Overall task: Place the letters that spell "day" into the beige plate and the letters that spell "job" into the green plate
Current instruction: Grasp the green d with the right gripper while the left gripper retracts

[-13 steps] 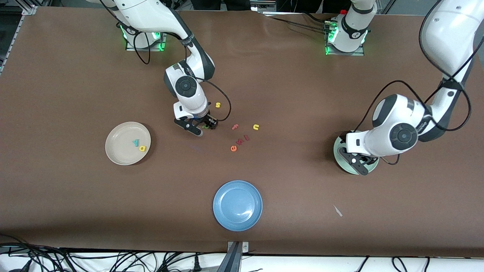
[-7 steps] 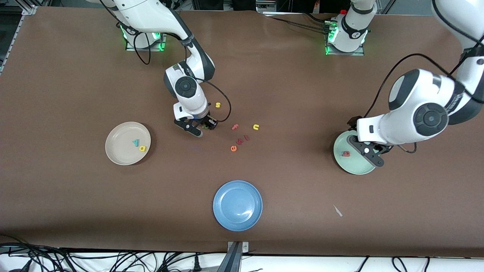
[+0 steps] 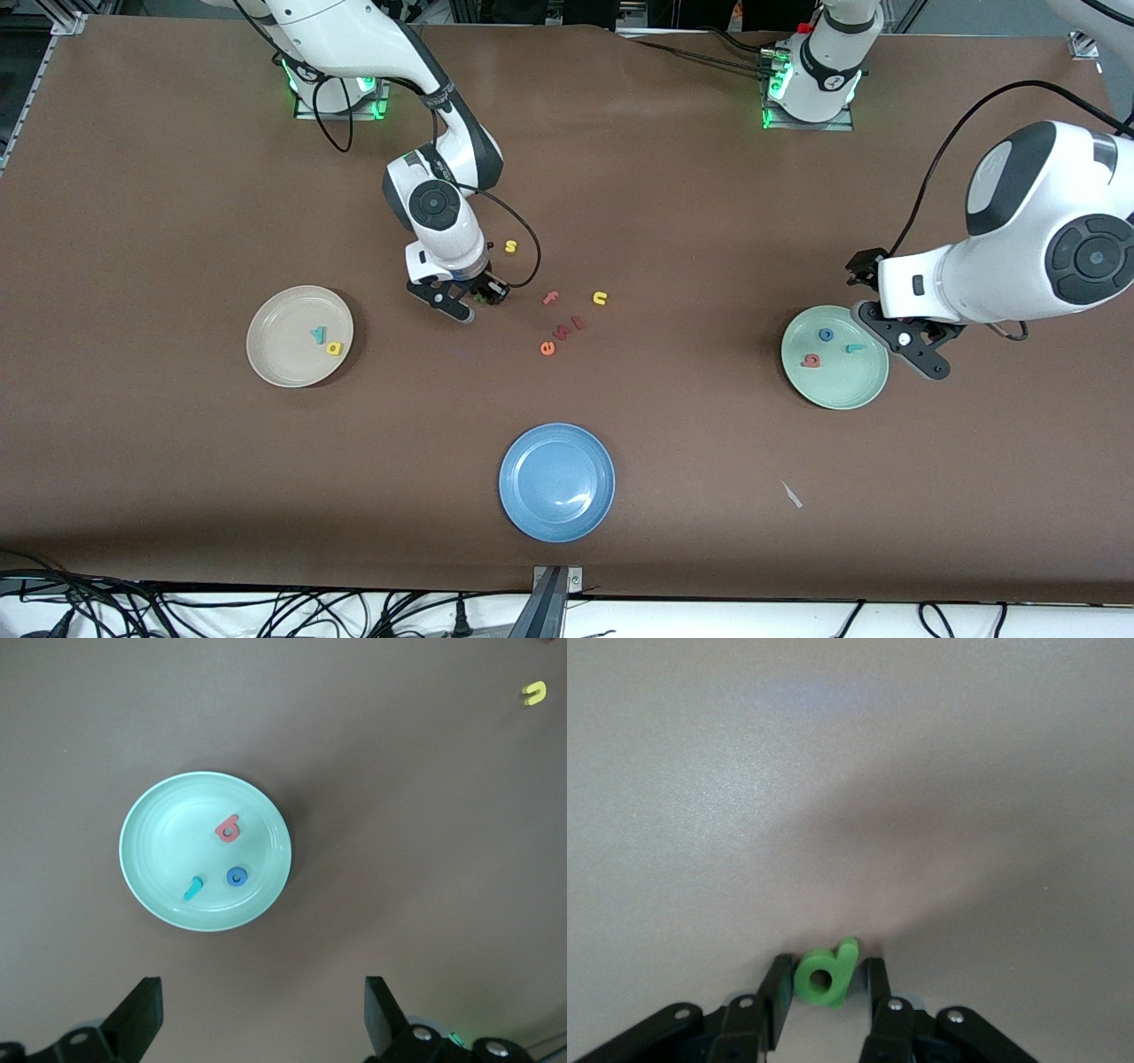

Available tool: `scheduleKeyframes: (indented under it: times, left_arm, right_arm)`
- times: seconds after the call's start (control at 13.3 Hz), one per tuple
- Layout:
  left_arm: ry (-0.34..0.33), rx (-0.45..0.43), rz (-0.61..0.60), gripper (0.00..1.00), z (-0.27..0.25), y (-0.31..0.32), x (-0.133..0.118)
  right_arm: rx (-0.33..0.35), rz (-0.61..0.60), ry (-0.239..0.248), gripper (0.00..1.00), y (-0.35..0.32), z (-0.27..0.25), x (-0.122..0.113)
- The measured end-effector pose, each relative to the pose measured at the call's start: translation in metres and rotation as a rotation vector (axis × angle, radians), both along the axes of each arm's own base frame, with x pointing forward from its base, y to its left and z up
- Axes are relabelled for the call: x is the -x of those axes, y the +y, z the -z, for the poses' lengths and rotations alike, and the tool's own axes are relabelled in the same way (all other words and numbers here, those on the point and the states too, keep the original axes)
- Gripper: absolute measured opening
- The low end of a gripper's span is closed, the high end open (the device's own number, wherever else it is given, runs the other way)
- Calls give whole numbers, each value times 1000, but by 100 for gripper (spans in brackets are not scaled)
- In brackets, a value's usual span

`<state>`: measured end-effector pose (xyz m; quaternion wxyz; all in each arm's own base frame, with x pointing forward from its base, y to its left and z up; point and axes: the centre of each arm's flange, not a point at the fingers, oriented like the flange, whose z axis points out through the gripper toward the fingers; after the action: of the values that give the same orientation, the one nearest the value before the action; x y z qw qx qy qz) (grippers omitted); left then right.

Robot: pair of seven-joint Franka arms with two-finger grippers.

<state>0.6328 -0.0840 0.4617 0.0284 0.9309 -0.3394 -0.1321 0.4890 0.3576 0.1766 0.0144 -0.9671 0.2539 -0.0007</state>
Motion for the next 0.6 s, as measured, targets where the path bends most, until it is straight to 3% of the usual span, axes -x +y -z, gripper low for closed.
scheduleKeyframes:
  times: [0.45,0.6]
  left_arm:
    - [-34,-5,-7,100,-55,-14,9]
    - [-38,22,-58,100,-67,-9,13]
  right_arm:
    - [-1,0,-1,35,0,-1,-1]
    - [-2,0,-3,32,1,-1,-1]
